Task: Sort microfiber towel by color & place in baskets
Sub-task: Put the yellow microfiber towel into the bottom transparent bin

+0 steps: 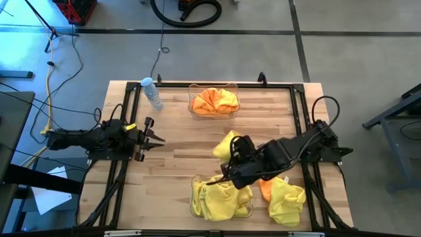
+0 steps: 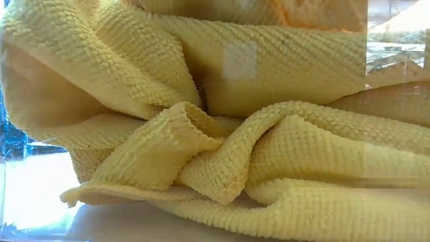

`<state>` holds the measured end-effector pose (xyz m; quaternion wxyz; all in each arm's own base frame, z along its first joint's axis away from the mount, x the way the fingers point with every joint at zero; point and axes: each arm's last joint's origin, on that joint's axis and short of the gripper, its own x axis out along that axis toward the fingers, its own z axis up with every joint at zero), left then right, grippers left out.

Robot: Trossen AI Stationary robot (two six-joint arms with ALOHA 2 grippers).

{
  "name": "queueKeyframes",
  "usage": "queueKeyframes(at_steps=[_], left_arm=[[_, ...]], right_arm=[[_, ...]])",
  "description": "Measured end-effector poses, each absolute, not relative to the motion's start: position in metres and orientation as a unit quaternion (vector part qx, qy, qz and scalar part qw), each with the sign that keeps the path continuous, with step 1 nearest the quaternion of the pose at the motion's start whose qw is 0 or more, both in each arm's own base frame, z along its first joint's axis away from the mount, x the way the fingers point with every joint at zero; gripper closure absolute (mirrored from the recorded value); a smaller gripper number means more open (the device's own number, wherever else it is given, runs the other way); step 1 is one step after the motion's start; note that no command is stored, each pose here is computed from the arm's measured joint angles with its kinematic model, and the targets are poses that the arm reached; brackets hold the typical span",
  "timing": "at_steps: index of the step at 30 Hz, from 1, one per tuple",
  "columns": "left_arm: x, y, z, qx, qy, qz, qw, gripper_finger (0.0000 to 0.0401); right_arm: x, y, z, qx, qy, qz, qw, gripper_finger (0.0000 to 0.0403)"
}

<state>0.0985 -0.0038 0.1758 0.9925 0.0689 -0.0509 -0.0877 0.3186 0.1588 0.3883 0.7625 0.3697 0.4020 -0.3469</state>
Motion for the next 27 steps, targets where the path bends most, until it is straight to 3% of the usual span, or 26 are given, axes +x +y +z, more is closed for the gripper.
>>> queueKeyframes(at_steps=[10,27], left_arm=[[0.097,-0.002,0.178,0.049,-0.062,-0.056,0.995,0.0344],[0.098,0.001,0.168,0.002,-0.007,0.003,1.000,0.0399]], right_arm=[[0.302,0.189,0.385,0.383,0.410,-0.328,0.760,0.0402],[0.295,0.201,0.385,0.380,0.420,-0.313,0.762,0.0402]])
